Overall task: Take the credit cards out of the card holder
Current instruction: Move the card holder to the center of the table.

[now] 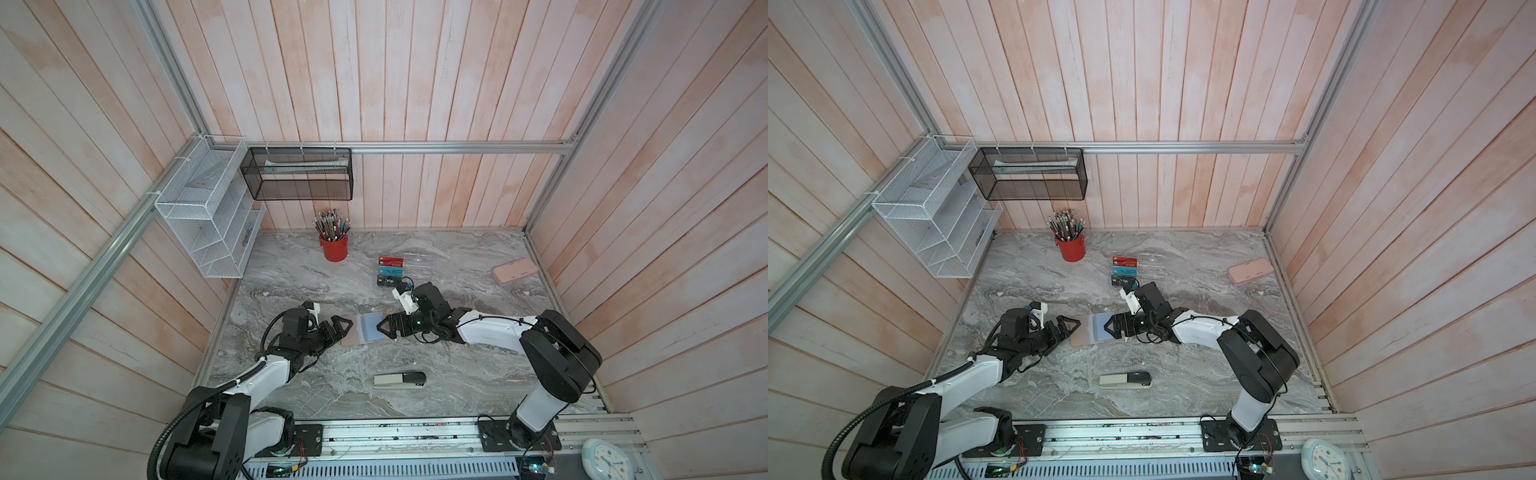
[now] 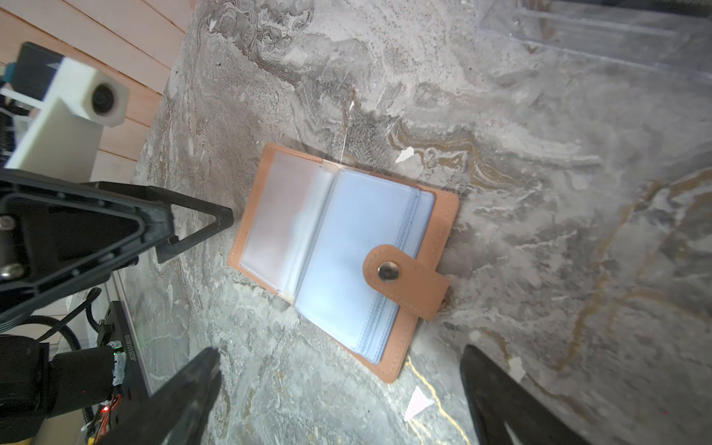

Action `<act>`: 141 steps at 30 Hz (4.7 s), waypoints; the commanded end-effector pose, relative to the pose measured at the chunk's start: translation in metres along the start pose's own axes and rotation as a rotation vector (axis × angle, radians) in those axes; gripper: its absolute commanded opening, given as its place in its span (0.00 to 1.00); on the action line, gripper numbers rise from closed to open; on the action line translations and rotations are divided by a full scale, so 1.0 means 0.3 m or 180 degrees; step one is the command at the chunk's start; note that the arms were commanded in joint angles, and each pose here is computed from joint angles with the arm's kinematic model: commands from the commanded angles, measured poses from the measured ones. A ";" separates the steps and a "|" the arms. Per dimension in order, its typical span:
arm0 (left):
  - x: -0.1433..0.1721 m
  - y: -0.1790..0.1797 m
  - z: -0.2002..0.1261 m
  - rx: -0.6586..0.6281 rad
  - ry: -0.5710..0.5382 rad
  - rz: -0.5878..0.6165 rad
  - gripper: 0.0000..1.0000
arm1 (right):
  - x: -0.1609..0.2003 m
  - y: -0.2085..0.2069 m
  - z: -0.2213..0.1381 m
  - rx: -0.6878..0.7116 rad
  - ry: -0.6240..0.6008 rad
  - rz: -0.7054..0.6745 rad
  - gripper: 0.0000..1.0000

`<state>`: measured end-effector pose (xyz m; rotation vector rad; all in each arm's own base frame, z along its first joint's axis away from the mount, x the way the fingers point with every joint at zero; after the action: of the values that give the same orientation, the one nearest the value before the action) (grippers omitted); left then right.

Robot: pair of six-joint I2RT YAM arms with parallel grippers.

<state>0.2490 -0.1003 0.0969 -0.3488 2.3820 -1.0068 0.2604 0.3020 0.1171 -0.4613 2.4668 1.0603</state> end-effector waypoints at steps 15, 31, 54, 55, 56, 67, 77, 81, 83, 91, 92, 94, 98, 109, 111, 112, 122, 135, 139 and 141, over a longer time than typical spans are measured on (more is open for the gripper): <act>-0.074 -0.052 0.037 0.0273 -0.0117 0.0140 1.00 | -0.010 0.025 0.043 -0.0202 -0.0016 0.0059 0.98; -0.093 -0.120 0.041 0.0380 -0.0126 0.0264 1.00 | 0.000 0.017 0.055 -0.0232 0.0001 0.0104 0.98; -0.066 -0.045 0.087 0.0091 0.0124 0.0251 1.00 | 0.014 0.004 0.059 -0.0199 0.0014 0.0126 0.98; -0.063 -0.048 0.092 0.0122 0.0139 0.0244 1.00 | 0.015 0.003 0.061 -0.0197 0.0016 0.0130 0.98; -0.061 -0.052 0.096 0.0149 0.0143 0.0245 1.00 | 0.013 0.003 0.062 -0.0201 0.0012 0.0128 0.98; -0.073 -0.140 0.108 0.0317 0.0097 0.0303 1.00 | 0.011 0.006 0.056 -0.0254 0.0013 0.0147 0.98; -0.088 -0.208 0.109 0.0468 0.0013 0.0299 1.00 | 0.016 -0.017 0.023 -0.0390 -0.0047 0.0288 0.98; -0.089 -0.239 0.119 0.0531 0.0011 0.0305 1.00 | 0.018 -0.027 0.009 -0.0437 -0.0087 0.0349 0.98; -0.092 -0.258 0.123 0.0553 0.0007 0.0323 1.00 | 0.017 -0.033 0.000 -0.0452 -0.0108 0.0364 0.98; -0.077 -0.326 0.176 0.0659 0.0075 0.0363 1.00 | 0.007 -0.042 -0.042 -0.0525 -0.0242 0.0446 0.98; -0.075 -0.339 0.181 0.0687 0.0079 0.0371 1.00 | 0.006 -0.041 -0.049 -0.0531 -0.0254 0.0444 0.98; -0.065 -0.352 0.202 0.0691 0.0118 0.0378 1.00 | 0.002 -0.040 -0.067 -0.0537 -0.0296 0.0442 0.98; -0.050 -0.378 0.227 0.0765 0.0141 0.0327 1.00 | 0.008 -0.057 -0.094 -0.0537 -0.0338 0.0478 0.98; -0.044 -0.433 0.217 0.0806 0.0086 0.0390 1.00 | 0.030 -0.107 -0.182 -0.0279 -0.0459 0.0443 0.98; -0.062 -0.430 0.184 0.0687 -0.0024 0.0582 1.00 | 0.021 -0.115 -0.211 -0.0081 -0.0505 0.0339 0.98; -0.072 -0.425 0.165 0.0588 -0.0087 0.0719 1.00 | 0.016 -0.121 -0.230 0.0021 -0.0540 0.0296 0.98; -0.206 -0.313 -0.083 -0.0226 -0.0951 0.1465 1.00 | -0.104 -0.304 -0.559 0.1515 -0.1557 0.0321 0.98; -0.417 0.039 -0.289 -0.2162 -0.2785 0.1808 1.00 | -0.100 -0.680 -0.864 0.3778 -0.2952 0.0598 0.98; -0.435 0.081 -0.230 -0.2121 -0.2837 0.1953 1.00 | -0.121 -0.739 -0.832 0.4035 -0.2972 0.0326 0.98; -0.437 0.102 -0.210 -0.2120 -0.2804 0.2073 1.00 | -0.131 -0.751 -0.805 0.3986 -0.2967 0.0137 0.98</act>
<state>0.3122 0.0083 0.1338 -0.1760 1.8952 0.2189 0.3269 -0.0162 0.1277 0.4456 1.9263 -0.3089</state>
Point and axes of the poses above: each gripper's point midway between its finger pads, its own z axis out along the fingers, its own y axis along the line the jaws close on, x = y × z, the point moved 6 cm from there along -z, back along the fingers, and after that the axes turned 4 degrees about z, right-handed, at the moved point
